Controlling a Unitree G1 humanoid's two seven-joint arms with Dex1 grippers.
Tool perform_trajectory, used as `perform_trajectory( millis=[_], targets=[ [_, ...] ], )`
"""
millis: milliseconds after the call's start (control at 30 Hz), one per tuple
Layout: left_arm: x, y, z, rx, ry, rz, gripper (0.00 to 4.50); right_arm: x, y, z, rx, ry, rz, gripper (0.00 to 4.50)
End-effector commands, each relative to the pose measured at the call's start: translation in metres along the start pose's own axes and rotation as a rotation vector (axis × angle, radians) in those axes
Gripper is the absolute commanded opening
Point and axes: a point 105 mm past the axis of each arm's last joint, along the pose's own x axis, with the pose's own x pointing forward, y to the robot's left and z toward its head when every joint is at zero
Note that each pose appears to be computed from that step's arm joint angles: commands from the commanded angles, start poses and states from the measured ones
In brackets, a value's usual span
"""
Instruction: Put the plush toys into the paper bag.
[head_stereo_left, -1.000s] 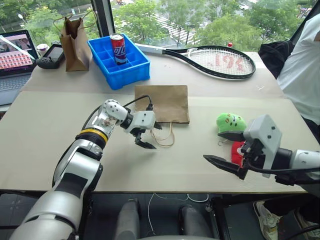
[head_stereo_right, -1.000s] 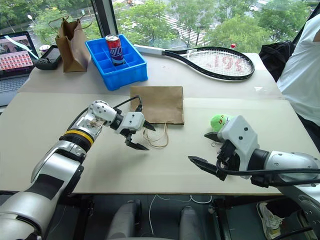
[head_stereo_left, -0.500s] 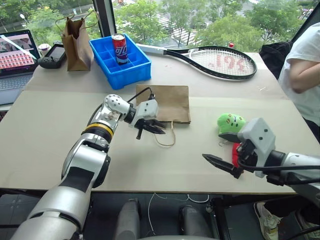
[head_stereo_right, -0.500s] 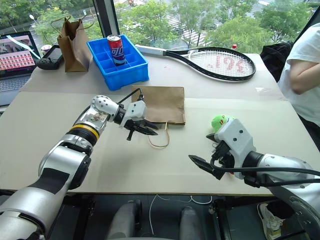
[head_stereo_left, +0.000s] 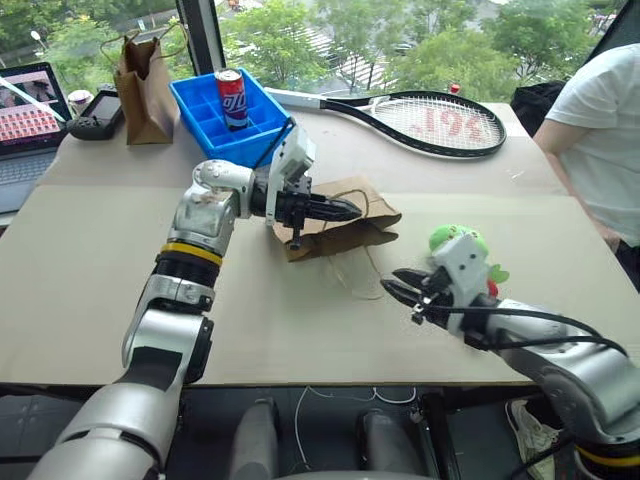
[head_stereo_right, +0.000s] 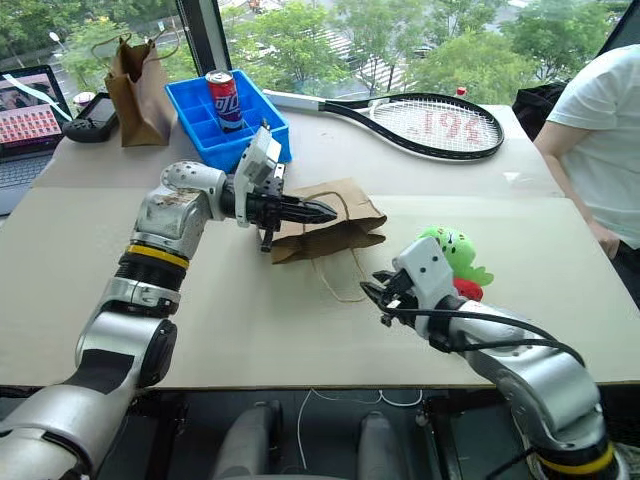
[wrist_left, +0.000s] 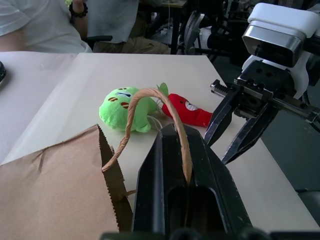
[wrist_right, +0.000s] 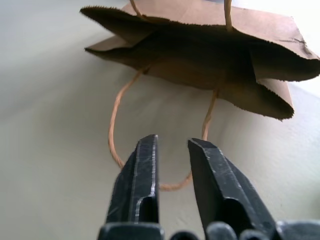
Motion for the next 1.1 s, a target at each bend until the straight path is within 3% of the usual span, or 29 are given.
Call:
perform_trajectory(
  millis=[33, 167, 467, 633, 767, 867, 1100],
  targets=[
    [0.001, -0.006, 0.023, 0.029, -0.043, 0.010, 0.00, 0.024, -0.004, 0.012, -0.048, -0.078, -0.047, 0.09],
    [0.003, -0.010, 0.027, 0.028, -0.042, 0.013, 0.00, 0.044, -0.005, 0.018, -0.056, -0.124, -0.056, 0.09],
    [-0.002, -0.007, 0.048, 0.043, -0.089, 0.062, 0.00, 0.100, -0.001, -0.015, -0.054, -0.083, -0.012, 0.09],
    [-0.013, 0.001, 0.065, 0.090, -0.108, 0.122, 0.00, 0.106, 0.002, -0.036, -0.091, -0.024, 0.008, 0.09],
    [-0.036, 0.012, 0.101, 0.193, -0.135, 0.213, 0.00, 0.105, 0.004, -0.051, -0.105, 0.028, 0.028, 0.09],
    [-0.046, 0.014, 0.123, 0.271, -0.135, 0.249, 0.00, 0.105, 0.004, -0.053, -0.103, 0.037, 0.029, 0.09],
    [-0.044, -0.002, 0.141, 0.421, -0.072, 0.204, 0.00, 0.107, 0.007, -0.051, -0.099, 0.029, 0.036, 0.09]
  ],
)
